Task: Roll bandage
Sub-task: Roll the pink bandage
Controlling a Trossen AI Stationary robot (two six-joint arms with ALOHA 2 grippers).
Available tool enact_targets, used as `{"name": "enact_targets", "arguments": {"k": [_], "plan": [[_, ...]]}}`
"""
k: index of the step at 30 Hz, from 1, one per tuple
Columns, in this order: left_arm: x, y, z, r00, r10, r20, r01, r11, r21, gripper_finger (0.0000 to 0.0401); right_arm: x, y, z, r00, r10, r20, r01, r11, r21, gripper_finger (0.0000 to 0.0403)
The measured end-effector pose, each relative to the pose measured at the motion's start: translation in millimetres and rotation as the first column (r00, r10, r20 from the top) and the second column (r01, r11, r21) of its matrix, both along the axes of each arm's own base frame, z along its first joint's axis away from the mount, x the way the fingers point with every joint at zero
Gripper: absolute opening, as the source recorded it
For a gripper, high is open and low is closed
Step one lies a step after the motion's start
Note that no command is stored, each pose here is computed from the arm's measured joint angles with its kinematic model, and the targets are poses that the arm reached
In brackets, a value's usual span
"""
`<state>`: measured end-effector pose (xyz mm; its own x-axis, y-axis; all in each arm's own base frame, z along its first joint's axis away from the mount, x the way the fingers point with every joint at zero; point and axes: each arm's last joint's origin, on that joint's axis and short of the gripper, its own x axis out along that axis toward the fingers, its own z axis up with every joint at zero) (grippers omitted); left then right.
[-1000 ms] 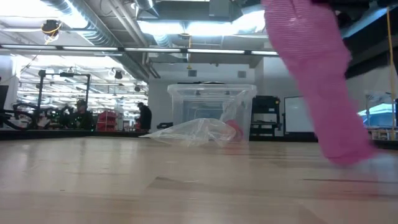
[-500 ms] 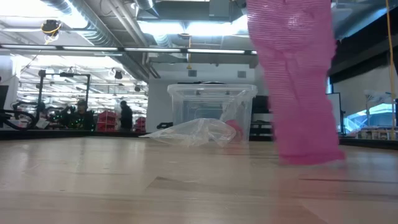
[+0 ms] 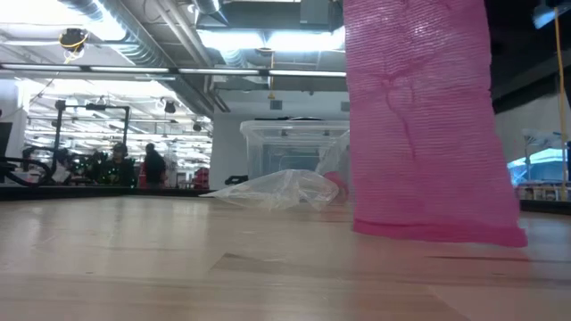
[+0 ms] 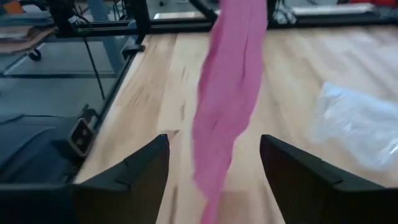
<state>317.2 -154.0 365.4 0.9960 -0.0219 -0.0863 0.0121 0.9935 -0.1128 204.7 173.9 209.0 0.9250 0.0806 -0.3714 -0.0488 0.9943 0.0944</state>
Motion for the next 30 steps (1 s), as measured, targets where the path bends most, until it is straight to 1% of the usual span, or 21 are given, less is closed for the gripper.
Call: {"name": "enact_targets", "arguments": {"k": [3,7,11,14,18,26,30], "plan": [[0.0,0.1,0.1,1.0,0.003,0.001,-0.003,1.0,0.0,0.0021,-0.7,2.1,-3.3,0.999,-0.036,-0.012,0.036,0.998,0.048,0.0253],[0.0,0.1,0.1,1.0,0.003,0.002,-0.003,1.0,0.004,0.0021,8.1,2.4,-3.3,0.991,-0.121,0.061,0.118,0.991,0.057,0.0253],[-0.1,-0.1,0.1,1.0,0.002,0.001,-0.002,1.0,0.004,0.0021,20.6,4.9,-18.6,0.978,-0.184,0.098,0.185,0.983,-0.001,0.0253],[-0.2,-0.4,0.1,1.0,0.002,0.002,-0.002,1.0,0.003,0.0021,30.0,6.5,-28.8,0.956,-0.249,0.155,0.26,0.964,-0.059,0.0253],[-0.1,-0.4,0.0,1.0,0.002,0.001,-0.002,1.0,0.0,0.0021,35.7,11.1,-35.5,0.949,-0.24,0.205,0.269,0.955,-0.127,0.0253],[-0.1,-0.4,-0.1,1.0,0.002,0.0,-0.002,1.0,0.0,0.0021,36.3,11.7,-36.1,0.956,-0.205,0.212,0.249,0.945,-0.213,0.0253],[-0.1,-0.4,-0.1,1.0,0.002,0.0,-0.002,1.0,0.0,0.0021,36.7,11.4,-35.8,0.955,-0.206,0.214,0.251,0.945,-0.211,0.0253]]}}
